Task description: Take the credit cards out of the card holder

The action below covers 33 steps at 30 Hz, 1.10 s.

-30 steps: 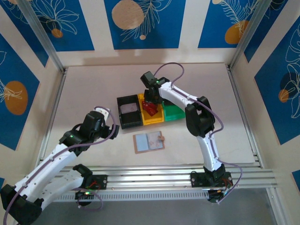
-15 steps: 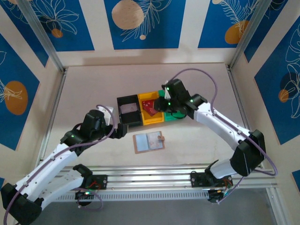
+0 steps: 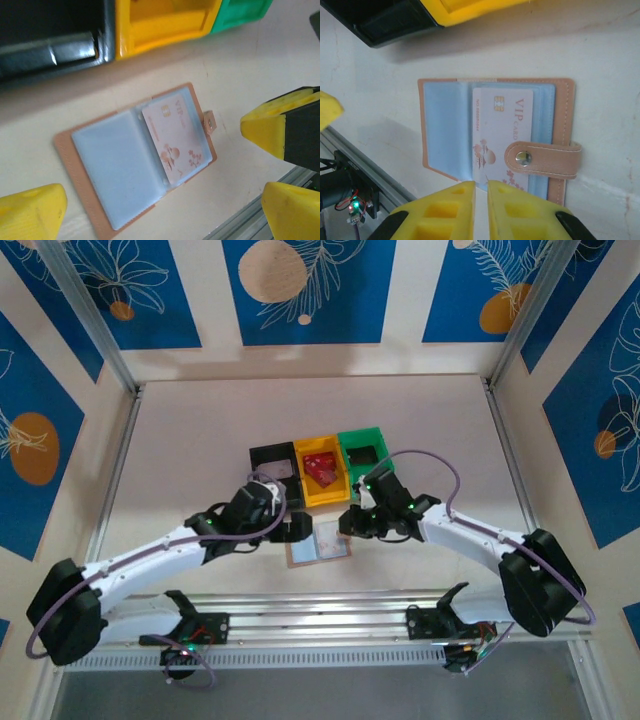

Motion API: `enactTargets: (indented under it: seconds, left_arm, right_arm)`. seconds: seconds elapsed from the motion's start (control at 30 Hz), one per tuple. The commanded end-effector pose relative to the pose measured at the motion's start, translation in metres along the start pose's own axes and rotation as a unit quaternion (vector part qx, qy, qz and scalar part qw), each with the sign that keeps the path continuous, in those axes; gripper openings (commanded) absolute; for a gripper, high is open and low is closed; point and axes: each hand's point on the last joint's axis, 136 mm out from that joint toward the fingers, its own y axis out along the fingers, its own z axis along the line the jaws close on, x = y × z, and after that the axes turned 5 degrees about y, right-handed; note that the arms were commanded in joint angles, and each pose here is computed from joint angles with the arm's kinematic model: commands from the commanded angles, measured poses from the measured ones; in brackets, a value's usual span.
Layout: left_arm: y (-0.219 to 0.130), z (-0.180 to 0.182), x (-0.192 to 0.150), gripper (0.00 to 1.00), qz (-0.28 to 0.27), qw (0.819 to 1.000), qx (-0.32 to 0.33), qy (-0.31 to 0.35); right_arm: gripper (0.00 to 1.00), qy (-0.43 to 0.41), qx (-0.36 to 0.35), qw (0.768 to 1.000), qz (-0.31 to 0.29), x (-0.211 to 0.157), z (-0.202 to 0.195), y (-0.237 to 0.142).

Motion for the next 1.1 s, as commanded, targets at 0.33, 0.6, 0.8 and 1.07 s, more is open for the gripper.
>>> enactTargets:
  seconds: [0.33, 0.6, 0.8, 1.07]
  left_arm:
    - [0.035, -0.029, -0.005, 0.9, -0.001, 0.998, -0.012, -0.064]
    - [0.054, -0.03, -0.014, 0.78, 0.008, 0.996, -0.016, -0.086]
    - [0.066, -0.03, -0.02, 0.68, 0.019, 0.995, -0.015, -0.096]
    - [0.075, -0.023, -0.026, 0.63, 0.028, 0.995, 0.001, -0.099]
  right_arm:
    - [0.11, 0.021, 0.013, 0.999, 0.036, -0.013, -0.01, 0.035]
    - [0.09, 0.031, -0.017, 0.999, 0.024, -0.013, -0.027, 0.038]
    - [0.09, 0.051, -0.017, 0.998, 0.02, -0.011, -0.035, 0.037]
    - [0.08, 0.066, -0.032, 0.997, 0.009, -0.007, -0.046, 0.035]
